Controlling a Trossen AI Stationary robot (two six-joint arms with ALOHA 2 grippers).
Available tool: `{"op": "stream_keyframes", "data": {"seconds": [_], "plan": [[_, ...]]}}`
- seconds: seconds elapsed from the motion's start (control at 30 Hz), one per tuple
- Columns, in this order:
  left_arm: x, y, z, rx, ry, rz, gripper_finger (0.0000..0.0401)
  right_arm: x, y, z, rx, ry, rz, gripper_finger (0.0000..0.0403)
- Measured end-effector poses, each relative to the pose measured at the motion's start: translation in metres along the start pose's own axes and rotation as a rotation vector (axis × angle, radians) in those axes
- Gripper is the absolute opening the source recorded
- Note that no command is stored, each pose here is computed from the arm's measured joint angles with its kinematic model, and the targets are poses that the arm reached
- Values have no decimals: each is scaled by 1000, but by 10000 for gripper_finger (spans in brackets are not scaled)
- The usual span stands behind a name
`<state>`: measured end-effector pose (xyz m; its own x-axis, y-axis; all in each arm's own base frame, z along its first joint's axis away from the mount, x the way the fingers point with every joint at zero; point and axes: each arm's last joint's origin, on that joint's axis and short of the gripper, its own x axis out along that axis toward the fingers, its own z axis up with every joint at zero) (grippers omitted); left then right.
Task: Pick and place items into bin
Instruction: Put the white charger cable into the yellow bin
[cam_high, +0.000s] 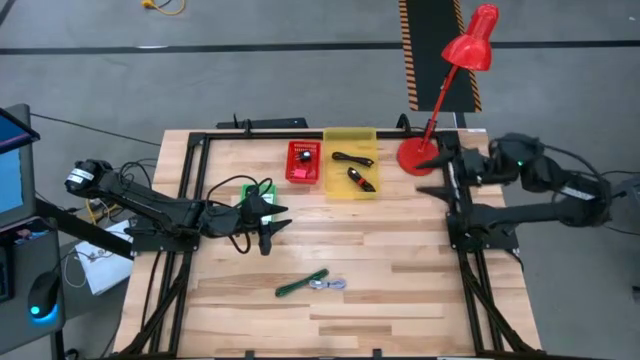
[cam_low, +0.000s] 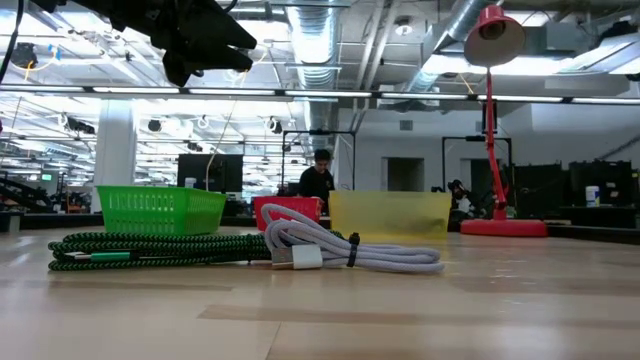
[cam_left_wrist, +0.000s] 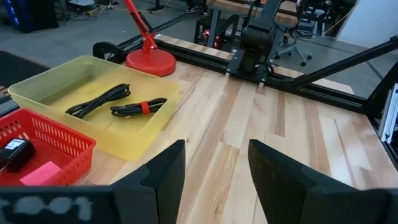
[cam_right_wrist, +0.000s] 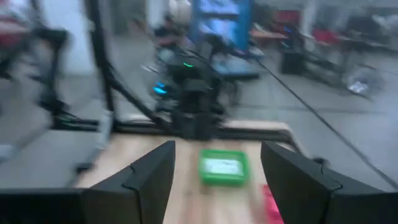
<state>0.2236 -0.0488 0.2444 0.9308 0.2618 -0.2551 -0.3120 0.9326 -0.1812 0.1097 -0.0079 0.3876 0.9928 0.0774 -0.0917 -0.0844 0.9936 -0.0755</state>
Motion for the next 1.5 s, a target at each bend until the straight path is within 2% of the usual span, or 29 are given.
{"op": "stream_keyframes", "data": {"seconds": [0.17,0.37,0.57,0.8,1.0,1.27,1.5], "plan": [[0,0,0,41,2,-3,165,-24,11,-44,84,-75,43,232],[0,0,-1,119,10,-9,165,-32,18,-95,134,-176,55,232],[0,-1,-1,147,19,-44,165,-32,20,-134,163,-201,-2,232],[4,-4,-5,175,35,-81,165,-17,20,-160,180,-174,-7,232],[24,-14,-18,221,63,-139,165,-5,20,-184,189,-164,-17,232],[61,-43,-24,328,168,-254,165,4,20,-210,230,-76,-17,232],[85,-71,-34,424,335,-267,165,6,21,-216,234,-57,-12,232]]}}
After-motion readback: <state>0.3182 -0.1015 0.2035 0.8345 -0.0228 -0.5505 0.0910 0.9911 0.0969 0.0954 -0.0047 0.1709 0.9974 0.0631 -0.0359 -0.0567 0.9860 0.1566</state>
